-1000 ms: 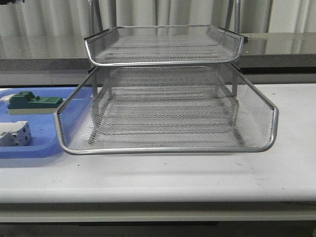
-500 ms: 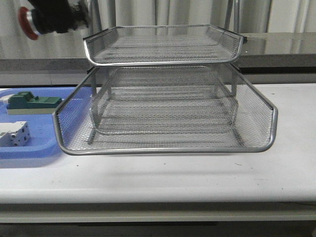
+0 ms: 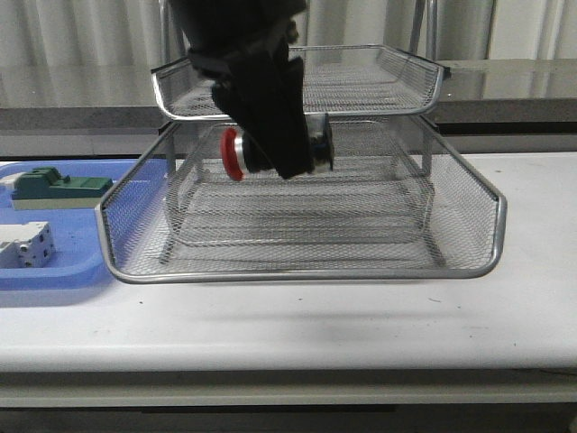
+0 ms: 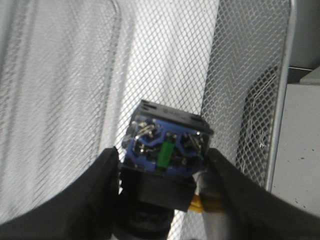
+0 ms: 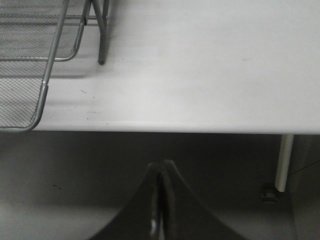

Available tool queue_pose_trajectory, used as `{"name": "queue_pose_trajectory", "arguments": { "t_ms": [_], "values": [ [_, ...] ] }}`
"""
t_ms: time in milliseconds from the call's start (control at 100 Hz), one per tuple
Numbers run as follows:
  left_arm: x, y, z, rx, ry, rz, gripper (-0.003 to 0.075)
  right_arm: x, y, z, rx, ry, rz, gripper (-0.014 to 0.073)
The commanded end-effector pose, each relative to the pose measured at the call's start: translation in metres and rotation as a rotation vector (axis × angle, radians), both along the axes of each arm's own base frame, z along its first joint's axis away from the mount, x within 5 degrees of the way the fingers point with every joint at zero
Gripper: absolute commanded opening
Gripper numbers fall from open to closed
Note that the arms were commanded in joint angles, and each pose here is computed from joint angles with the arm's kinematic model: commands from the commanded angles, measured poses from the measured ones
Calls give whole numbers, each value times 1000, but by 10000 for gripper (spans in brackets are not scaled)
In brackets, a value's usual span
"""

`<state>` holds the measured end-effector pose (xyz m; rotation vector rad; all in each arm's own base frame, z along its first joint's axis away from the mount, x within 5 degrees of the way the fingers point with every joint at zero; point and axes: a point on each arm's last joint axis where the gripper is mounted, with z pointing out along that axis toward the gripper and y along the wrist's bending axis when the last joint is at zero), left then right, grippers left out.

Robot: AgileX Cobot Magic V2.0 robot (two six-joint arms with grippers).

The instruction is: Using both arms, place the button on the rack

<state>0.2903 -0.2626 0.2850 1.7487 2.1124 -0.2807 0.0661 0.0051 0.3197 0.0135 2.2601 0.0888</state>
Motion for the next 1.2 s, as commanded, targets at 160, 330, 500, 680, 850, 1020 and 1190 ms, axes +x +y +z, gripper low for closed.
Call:
{"name": "queue_pose_trajectory", "arguments": {
  "t_ms": [160,330,500,680,850,1020,1190],
  "values": [
    [0,-7,15,-63,-34,9,293,3,0,13,-3,-84,-2,-68],
    [1,-8,17,-71,-45,10,577,3,0,13,-3,-84,-2,-68],
    [0,-7,19,-74,-38,22,610,3,0,13,-3,-84,-2,-68],
    [-2,4,38,-118,-38,107,609,3,0,13,-3,-84,-2,-68],
    [-9,30,64,-135,-22,188,608,3,0,13,-3,-84,-2,-68],
    [-15,66,84,-161,-31,288,606,3,0,13,-3,-84,-2,-68],
    [-21,114,97,-192,-49,447,606,3,0,13,-3,-84,-2,-68]
  ]
}}
